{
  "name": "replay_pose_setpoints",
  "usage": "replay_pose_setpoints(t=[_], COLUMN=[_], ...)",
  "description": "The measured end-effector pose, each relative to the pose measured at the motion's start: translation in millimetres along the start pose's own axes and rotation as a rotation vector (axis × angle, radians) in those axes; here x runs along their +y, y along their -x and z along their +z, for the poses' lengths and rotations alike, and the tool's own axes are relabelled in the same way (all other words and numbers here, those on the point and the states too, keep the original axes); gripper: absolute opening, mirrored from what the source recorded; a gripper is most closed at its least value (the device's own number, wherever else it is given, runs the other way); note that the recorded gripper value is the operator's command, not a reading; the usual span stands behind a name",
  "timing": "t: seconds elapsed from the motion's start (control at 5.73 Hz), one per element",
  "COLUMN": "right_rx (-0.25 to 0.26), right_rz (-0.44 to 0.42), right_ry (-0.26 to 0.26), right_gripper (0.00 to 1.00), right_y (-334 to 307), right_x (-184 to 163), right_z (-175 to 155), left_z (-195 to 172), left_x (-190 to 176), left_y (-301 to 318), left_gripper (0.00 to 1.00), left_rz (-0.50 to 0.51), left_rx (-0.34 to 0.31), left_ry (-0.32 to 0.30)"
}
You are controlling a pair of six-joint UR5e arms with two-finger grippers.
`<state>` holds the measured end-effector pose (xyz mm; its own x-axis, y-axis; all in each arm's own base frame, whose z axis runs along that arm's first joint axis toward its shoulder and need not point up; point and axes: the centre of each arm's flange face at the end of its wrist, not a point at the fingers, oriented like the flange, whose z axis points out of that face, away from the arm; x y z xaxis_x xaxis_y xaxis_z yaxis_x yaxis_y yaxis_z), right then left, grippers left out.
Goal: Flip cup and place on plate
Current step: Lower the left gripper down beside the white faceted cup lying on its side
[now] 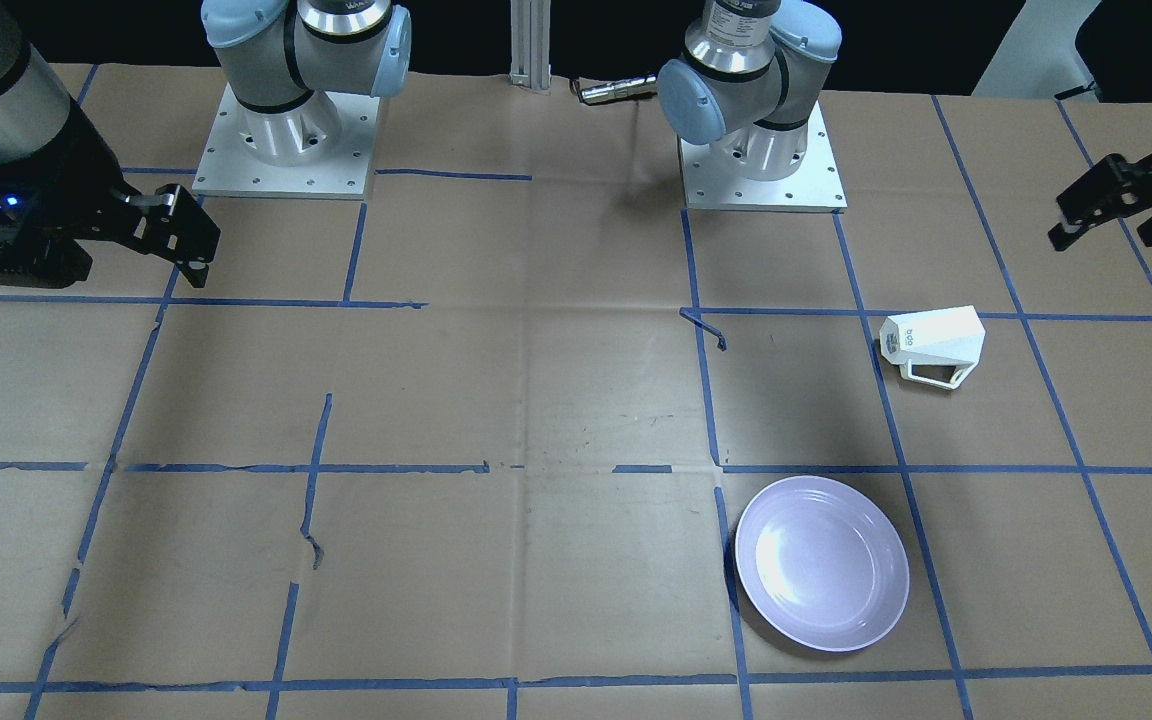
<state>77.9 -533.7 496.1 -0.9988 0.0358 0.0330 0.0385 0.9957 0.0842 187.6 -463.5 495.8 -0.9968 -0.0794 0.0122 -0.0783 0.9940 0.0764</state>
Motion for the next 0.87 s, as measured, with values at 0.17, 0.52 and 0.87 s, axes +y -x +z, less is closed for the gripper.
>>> replay_pose_setpoints(t=[0.17, 0.52, 0.87], right_rx=[0.000, 0.000, 0.000], right_rz=[0.000, 0.000, 0.000], right_ry=[0.000, 0.000, 0.000], right_gripper=[1.00, 1.00, 1.00], right_y=[0, 0, 0], right_x=[0, 0, 0], right_z=[0, 0, 0], left_z=[6, 35, 83], left_x=[22, 41, 54], left_y=[53, 83, 122], left_gripper=[0.99, 0.99, 0.99], left_rz=[0.022, 0.054, 0.083], left_rx=[0.018, 0.127, 0.389], left_ry=[0.008, 0.042, 0.035])
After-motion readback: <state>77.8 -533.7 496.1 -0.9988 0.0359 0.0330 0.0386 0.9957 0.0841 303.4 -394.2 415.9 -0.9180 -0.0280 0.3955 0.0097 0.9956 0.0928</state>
